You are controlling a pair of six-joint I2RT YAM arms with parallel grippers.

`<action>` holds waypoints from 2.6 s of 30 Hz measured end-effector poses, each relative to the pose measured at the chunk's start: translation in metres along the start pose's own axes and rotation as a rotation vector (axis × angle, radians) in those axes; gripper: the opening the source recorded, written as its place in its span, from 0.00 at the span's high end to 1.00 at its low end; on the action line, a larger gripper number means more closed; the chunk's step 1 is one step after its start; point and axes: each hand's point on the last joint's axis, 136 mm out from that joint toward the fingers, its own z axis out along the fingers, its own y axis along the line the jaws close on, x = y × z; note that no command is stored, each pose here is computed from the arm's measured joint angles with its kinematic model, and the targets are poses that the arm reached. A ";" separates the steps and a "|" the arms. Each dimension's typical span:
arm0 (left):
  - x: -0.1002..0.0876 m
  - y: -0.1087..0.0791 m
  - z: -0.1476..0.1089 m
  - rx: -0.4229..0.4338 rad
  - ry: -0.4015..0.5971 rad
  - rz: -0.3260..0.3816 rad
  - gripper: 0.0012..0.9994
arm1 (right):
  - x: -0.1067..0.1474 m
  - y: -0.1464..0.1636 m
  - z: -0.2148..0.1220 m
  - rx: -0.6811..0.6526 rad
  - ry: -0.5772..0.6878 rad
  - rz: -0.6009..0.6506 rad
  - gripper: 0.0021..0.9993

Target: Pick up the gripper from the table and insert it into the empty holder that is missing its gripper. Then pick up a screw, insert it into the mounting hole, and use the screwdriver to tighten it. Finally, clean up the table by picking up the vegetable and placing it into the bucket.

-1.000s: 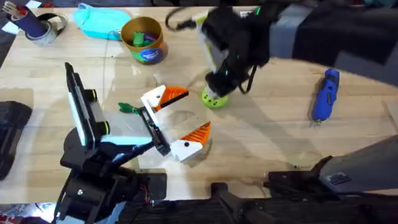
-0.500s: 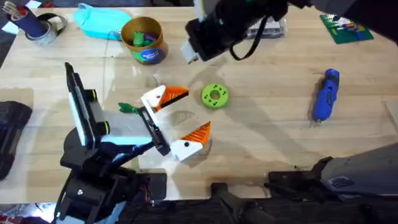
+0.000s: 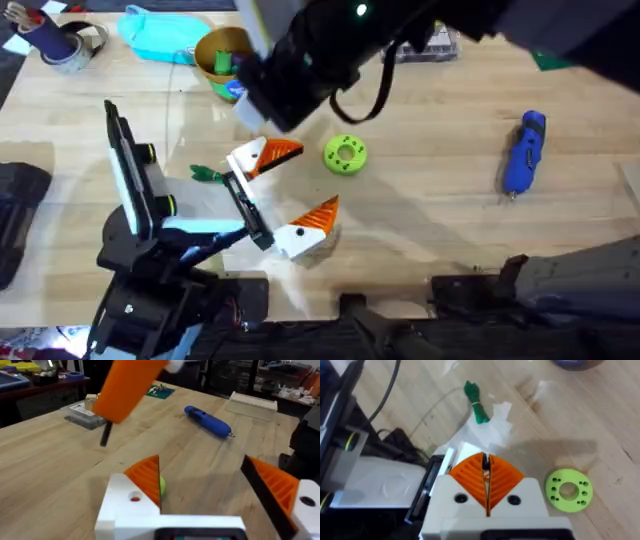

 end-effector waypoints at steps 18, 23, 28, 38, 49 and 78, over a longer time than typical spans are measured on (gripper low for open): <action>0.000 0.000 0.000 0.000 0.000 0.000 0.01 | 0.017 0.013 0.013 -0.045 0.082 -0.074 1.00; 0.000 0.000 0.000 0.000 0.000 0.000 0.01 | 0.019 0.013 0.017 -0.047 0.096 -0.073 1.00; 0.000 0.000 0.000 0.000 0.000 0.000 0.01 | 0.021 0.013 0.021 -0.049 0.108 -0.082 1.00; 0.000 0.000 0.000 0.000 0.000 0.000 0.01 | 0.026 0.015 0.021 -0.055 0.131 -0.094 1.00; 0.000 0.000 0.000 0.000 0.000 0.000 0.01 | 0.031 0.020 0.020 -0.087 0.149 -0.125 1.00; 0.000 0.004 0.000 -0.023 -0.001 -0.022 0.01 | 0.014 0.014 0.034 -0.045 0.094 -0.139 1.00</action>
